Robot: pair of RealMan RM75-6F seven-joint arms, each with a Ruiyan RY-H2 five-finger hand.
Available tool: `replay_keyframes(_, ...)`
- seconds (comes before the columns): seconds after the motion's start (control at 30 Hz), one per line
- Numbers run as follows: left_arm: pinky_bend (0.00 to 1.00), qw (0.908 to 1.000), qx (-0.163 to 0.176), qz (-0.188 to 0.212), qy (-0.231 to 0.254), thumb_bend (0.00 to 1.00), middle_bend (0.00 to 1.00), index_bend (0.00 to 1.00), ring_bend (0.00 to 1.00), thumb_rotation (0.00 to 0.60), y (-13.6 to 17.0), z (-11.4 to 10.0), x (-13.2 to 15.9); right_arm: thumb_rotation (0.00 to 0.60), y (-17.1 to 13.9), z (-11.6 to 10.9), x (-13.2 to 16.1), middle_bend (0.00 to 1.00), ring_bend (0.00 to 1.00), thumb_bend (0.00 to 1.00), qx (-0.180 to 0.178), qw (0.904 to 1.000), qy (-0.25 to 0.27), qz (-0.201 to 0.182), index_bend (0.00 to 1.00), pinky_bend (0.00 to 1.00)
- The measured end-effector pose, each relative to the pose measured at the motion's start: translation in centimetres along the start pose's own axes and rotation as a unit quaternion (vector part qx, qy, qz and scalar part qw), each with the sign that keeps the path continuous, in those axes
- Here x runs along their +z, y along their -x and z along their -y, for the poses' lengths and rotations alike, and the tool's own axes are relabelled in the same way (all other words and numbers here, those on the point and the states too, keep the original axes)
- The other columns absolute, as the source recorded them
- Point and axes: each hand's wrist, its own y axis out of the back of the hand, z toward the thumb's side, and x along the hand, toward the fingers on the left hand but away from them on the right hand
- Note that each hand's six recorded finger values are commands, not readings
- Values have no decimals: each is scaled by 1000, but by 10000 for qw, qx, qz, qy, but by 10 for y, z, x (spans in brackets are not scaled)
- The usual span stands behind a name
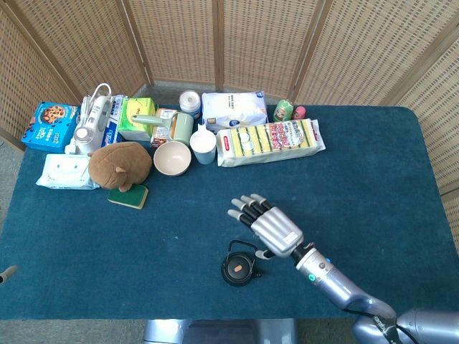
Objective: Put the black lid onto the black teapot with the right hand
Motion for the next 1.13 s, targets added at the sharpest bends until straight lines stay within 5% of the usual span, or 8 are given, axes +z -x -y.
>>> replay_keyframes(0.23, 0, 10000, 16, 22, 25, 71, 0, 0, 0, 600, 1, -1, 0, 470, -16, -24, -47, 4, 0, 0, -754, 9945, -180, 708, 57, 0)
replay_keyframes(0.57, 0, 10000, 18, 75, 7, 72, 0, 0, 0, 600, 4, -2, 0, 480, -90, -36, -131, 0, 0, 0, -1469, 9611, -339, 2314, 50, 0)
replay_keyframes(1.13, 0, 10000, 58, 53, -47, 72, 0, 0, 0, 600, 5, -1, 0, 517, -182, -1, -144, 0, 0, 0, -1204, 9415, -360, 3126, 108, 0)
